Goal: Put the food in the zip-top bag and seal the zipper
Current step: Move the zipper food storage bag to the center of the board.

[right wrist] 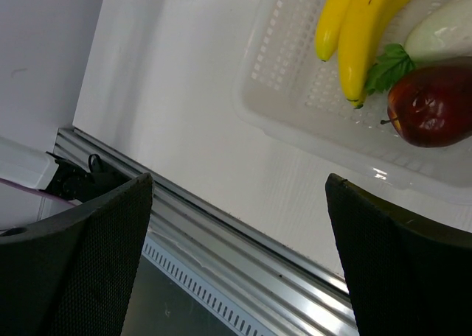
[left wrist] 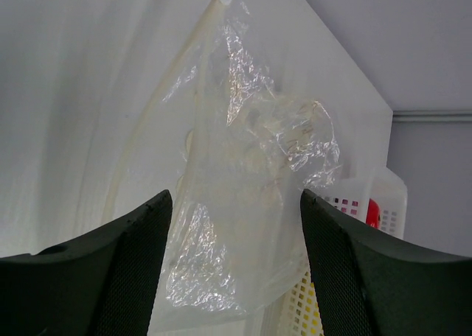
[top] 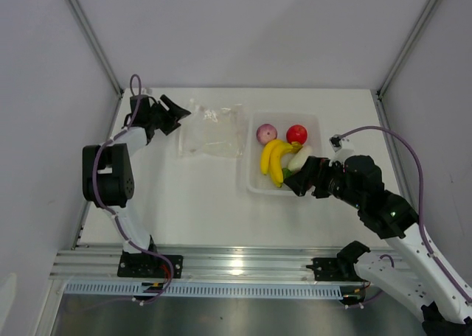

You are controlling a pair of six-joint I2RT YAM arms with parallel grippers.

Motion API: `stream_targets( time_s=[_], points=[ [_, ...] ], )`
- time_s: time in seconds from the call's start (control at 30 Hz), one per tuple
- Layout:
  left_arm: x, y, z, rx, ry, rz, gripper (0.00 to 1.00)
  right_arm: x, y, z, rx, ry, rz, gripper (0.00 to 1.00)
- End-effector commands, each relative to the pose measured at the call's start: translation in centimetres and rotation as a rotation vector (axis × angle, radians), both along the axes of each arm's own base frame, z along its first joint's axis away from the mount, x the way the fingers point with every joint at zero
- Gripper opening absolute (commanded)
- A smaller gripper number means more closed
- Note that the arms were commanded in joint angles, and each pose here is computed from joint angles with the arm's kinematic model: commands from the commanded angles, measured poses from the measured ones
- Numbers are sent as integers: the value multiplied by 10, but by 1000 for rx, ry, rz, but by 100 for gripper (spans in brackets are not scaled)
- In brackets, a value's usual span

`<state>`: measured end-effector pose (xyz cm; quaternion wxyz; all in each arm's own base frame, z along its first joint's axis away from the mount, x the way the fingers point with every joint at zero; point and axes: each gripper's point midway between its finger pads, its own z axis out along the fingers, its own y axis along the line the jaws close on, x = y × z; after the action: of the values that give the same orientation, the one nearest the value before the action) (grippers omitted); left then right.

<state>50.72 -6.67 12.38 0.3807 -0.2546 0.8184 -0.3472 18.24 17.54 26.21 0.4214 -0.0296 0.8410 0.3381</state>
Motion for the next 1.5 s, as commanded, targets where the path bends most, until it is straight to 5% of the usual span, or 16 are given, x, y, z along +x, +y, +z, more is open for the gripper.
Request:
stream_targets(
  time_s=[0.0,0.3,0.6,0.67,0.77,1.03,1.23,1.37,1.47],
  points=[
    [1,-17,8,-17,2,-57,72,6,7,12,36,-34,3,99],
    [-34,-60,-1,-58,50,-136,64,2,6,19,68,-36,-4,99],
    [-123,-129,-5,-103,28,-260,55,-9,-2,18,94,-3,-32,99],
    [-135,-139,-3,-110,23,-278,50,-13,-4,21,116,1,-44,98],
    [-160,-142,-11,-122,45,-293,23,-18,-7,20,145,11,-59,98],
    [-244,-140,-9,-159,11,-225,21,-18,4,-12,148,80,-68,97],
    [-283,-137,-12,-140,-69,-105,29,-10,50,-33,111,107,-11,97],
    [-296,-124,-4,-149,-94,-66,79,-3,89,-48,59,136,21,97],
    [-309,-109,-18,-111,-61,-37,97,0,112,-59,32,152,27,97]
  ],
)
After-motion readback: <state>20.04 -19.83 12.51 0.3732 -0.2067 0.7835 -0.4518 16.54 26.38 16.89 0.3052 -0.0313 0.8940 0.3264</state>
